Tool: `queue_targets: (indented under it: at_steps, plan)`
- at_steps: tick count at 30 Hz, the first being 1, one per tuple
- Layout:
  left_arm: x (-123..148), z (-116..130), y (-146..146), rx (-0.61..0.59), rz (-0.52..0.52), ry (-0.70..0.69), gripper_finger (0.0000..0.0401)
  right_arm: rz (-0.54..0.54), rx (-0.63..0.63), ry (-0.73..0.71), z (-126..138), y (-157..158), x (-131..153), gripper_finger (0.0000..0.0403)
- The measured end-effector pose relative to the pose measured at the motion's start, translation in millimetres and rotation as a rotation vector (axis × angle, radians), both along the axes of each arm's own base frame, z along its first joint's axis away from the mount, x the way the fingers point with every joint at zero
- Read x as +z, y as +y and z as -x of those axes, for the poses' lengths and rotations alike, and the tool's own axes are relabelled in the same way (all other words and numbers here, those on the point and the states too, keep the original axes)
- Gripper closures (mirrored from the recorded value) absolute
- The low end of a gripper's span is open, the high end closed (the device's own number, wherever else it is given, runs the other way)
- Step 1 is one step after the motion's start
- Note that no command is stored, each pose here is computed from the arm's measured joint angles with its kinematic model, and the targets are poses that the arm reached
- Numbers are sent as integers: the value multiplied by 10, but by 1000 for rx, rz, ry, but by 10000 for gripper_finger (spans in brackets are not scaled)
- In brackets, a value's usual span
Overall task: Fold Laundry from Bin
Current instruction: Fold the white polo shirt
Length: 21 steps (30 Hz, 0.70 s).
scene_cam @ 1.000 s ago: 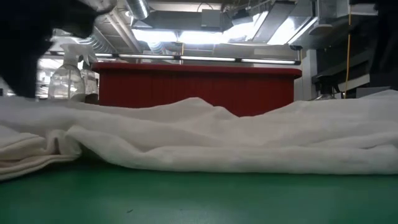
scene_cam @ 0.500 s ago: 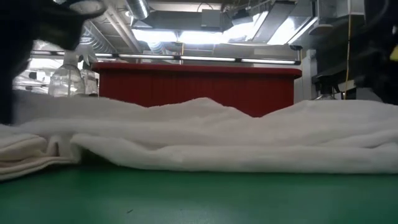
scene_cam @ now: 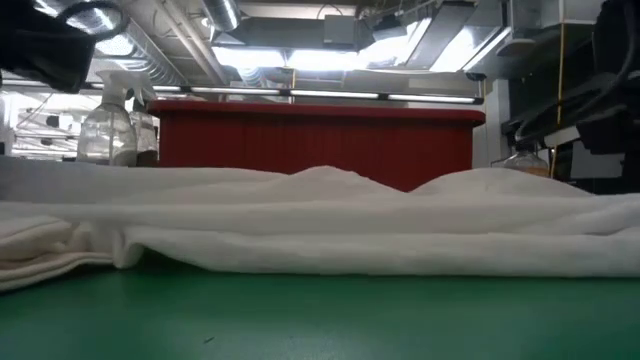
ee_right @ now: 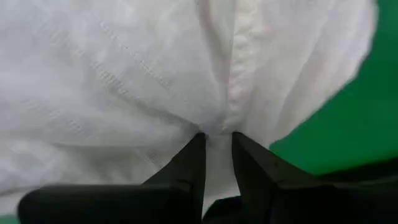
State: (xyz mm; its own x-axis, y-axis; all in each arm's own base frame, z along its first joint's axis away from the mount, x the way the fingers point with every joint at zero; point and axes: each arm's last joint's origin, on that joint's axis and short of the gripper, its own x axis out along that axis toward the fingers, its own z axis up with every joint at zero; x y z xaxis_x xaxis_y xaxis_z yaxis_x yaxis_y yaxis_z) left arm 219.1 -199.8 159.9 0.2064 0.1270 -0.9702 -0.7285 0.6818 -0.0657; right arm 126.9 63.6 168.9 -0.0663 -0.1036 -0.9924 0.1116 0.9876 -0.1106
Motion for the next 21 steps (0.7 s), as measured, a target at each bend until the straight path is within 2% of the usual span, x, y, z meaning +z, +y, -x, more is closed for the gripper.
queue_targets:
  at_steps: [6,13,21]
  plan:
    - [153,-101,-70,-70,-5,-62,399,39,6,-4,-59,19,276,323]
    - [213,-204,-22,-29,6,-87,399,6,17,-79,-170,74,555,323]
    - [211,-343,154,21,14,-73,386,-15,28,-121,-214,97,604,323]
